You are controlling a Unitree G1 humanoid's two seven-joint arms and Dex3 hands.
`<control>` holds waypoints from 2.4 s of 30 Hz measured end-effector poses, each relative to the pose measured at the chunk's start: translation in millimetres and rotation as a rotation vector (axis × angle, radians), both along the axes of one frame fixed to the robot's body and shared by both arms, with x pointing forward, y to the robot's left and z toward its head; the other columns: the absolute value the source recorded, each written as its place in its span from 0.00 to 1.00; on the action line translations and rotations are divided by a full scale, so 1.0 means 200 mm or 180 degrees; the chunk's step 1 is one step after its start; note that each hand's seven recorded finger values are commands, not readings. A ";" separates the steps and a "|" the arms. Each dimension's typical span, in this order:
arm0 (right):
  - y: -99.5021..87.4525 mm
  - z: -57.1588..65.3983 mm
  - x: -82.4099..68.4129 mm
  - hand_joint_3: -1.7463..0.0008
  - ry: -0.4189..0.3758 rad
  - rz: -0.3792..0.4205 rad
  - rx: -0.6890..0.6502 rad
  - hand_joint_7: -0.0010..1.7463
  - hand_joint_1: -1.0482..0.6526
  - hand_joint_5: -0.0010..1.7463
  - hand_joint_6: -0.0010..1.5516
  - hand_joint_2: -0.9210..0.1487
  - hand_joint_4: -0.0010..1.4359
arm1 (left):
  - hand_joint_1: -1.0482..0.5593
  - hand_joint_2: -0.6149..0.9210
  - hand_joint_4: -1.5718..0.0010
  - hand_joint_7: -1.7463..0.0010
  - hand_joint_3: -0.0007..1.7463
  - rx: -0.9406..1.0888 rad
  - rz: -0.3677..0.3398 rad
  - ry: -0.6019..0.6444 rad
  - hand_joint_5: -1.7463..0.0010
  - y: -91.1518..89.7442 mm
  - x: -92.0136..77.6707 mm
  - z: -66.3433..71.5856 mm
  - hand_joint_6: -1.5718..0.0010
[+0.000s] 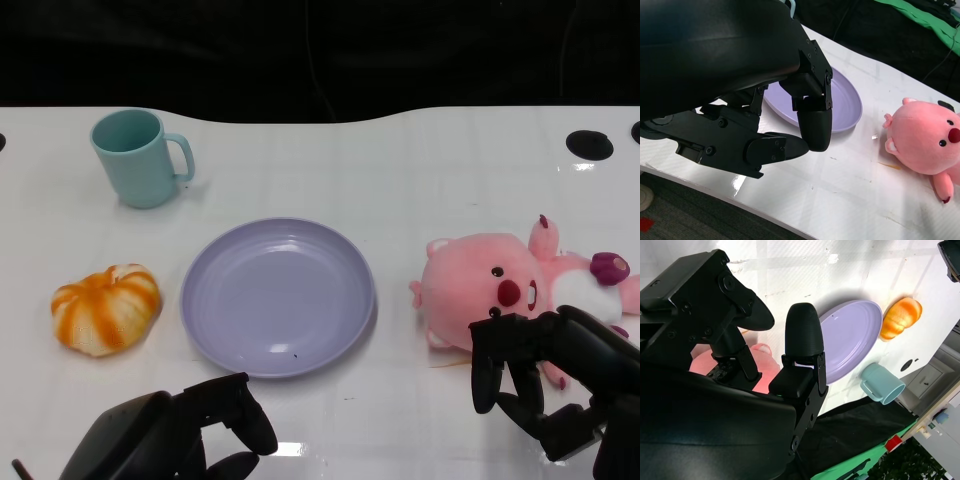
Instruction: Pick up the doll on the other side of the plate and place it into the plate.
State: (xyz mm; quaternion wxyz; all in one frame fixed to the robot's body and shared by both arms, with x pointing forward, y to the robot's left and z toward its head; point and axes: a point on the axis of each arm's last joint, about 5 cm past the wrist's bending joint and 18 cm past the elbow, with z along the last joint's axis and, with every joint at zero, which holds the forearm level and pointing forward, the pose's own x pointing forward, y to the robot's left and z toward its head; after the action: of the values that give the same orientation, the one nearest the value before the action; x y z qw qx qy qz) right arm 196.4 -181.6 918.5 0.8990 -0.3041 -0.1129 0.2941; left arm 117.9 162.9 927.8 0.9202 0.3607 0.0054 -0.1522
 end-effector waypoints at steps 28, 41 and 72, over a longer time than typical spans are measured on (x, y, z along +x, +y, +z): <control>0.00 0.00 0.00 0.24 -0.0019 -0.0026 -0.0001 0.67 0.60 1.00 0.54 0.56 0.59 | 0.47 1.00 0.61 0.25 0.25 0.0008 0.0006 0.0002 0.00 0.00 0.00 0.00 0.63; 0.03 0.05 0.03 0.88 -0.0303 -0.0207 0.0114 0.07 0.44 0.38 0.38 0.10 0.28 | 0.47 1.00 0.62 0.26 0.25 0.0006 -0.0006 -0.0020 0.00 0.01 0.00 0.00 0.63; 0.06 0.28 0.20 1.00 -0.0644 -0.0575 -0.1818 0.01 0.16 0.03 0.08 0.05 0.00 | 0.47 1.00 0.64 0.30 0.25 0.0129 -0.0079 -0.0054 0.00 0.03 0.02 -0.02 0.61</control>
State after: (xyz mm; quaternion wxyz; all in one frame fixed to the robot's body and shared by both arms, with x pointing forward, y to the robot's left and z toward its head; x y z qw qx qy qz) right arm 236.3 -169.6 974.2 0.7840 -0.5808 -0.0871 0.2011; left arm 121.7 168.7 924.6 0.9107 0.3806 -0.0038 -0.1604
